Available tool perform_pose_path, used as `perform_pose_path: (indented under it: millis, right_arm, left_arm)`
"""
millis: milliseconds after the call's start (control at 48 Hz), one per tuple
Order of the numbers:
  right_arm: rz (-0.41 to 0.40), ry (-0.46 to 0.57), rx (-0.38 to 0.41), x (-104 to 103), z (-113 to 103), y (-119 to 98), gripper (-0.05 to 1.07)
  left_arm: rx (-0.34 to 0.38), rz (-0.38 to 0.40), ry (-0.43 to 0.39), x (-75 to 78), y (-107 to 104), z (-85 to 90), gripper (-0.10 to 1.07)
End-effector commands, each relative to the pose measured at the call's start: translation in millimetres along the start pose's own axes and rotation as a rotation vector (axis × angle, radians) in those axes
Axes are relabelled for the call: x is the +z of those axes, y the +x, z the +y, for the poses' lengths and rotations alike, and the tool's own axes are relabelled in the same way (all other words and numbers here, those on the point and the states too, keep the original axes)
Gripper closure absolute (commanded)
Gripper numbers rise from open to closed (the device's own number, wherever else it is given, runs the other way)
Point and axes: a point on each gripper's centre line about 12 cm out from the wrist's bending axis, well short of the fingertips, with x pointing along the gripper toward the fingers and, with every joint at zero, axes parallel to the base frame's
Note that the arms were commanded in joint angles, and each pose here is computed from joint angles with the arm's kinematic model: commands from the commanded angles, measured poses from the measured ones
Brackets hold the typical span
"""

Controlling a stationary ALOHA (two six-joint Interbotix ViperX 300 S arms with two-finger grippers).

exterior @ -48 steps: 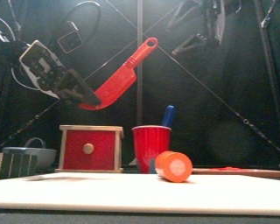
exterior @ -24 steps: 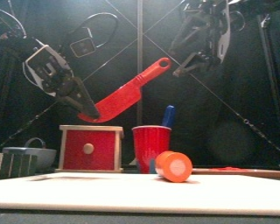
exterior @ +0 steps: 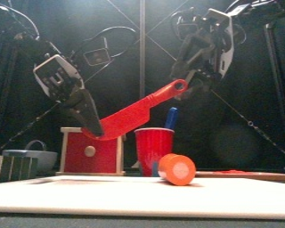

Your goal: Cut carrot

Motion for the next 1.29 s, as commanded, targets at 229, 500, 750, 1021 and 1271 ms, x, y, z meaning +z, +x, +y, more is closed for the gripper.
perform_pose_path:
  millis: [229, 500, 750, 1021, 1271]
  right_arm:
    - [-0.031, 0.005, -0.015, 18.1, 3.9, -4.6, 0.05]
    - [-0.01, 0.006, -0.024, 15.9, 4.7, 5.4, 0.05]
    - [0.014, 0.037, -0.056, 15.4, 1.3, 6.2, 0.06]
    - [0.026, 0.124, -0.064, 19.1, -0.6, -0.9, 0.06]
    - [0.011, 0.132, -0.081, 31.0, 0.2, -10.0, 0.06]
  left_arm:
    - [-0.003, -0.015, 0.002, 9.0, 2.3, -1.4, 0.72]
    - [-0.007, 0.069, 0.002, 1.1, 11.5, -3.0, 0.72]
    - [-0.007, 0.095, 0.004, 0.8, 14.3, -3.0, 0.72]
    - [-0.007, 0.09, 0.005, 2.9, 14.7, -2.9, 0.72]
    - [-0.007, 0.089, 0.007, 3.6, 14.7, -2.9, 0.72]
